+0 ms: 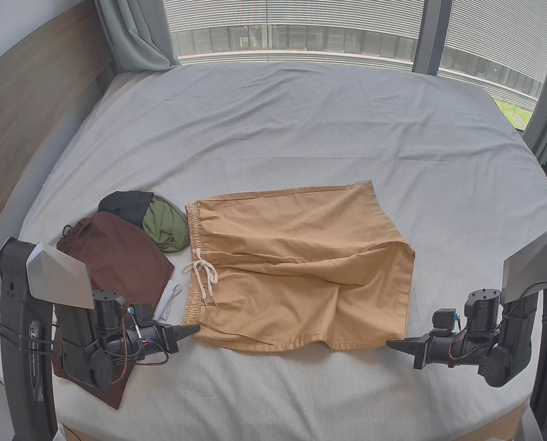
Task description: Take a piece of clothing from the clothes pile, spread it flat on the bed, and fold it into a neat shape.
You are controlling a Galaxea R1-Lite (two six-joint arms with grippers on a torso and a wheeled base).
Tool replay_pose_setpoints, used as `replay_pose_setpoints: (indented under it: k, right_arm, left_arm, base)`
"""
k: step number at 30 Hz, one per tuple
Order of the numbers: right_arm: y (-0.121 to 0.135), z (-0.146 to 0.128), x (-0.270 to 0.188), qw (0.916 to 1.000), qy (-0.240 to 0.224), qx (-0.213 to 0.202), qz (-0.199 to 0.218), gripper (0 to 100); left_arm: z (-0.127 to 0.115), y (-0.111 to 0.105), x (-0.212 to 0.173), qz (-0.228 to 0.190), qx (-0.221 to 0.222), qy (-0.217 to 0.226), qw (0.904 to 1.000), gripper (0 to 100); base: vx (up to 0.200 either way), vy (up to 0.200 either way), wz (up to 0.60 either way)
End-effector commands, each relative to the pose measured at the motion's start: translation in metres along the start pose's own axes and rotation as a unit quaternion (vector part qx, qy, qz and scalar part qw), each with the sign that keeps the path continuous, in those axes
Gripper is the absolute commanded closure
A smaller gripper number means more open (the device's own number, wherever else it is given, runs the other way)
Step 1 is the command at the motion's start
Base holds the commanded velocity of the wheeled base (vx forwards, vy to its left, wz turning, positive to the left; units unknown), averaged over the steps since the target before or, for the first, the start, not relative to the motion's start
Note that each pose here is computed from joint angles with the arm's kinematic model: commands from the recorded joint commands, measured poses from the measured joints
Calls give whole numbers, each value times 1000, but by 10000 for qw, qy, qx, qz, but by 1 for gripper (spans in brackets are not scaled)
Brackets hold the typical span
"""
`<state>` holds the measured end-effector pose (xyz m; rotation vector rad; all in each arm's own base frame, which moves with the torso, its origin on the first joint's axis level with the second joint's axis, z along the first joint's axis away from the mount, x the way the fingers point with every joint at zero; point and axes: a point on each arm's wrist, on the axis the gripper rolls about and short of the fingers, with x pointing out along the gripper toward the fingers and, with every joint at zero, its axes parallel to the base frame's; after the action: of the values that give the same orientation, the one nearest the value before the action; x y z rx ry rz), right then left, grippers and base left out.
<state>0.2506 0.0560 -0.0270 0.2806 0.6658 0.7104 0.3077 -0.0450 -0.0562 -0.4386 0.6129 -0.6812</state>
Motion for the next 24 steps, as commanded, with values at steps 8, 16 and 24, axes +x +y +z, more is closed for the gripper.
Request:
replay_pose_setpoints:
  k: [8,16,24]
  right_arm:
    - [-1,-13,-24,9997,210,-14,-110,100]
    - [4,-24,-34,9988,464,182,-22,100]
    - [1,-28,-41,9984,508,228,-137,100]
  left_arm:
    - [-8,-13,-17,9,177,215,9996,100]
    - [-22,-15,-32,145,243,468,9985,100]
    - [-27,-15,-40,174,340,572,9976,100]
  base:
    - [0,0,0]
    - [0,0,0]
    - [0,0,0]
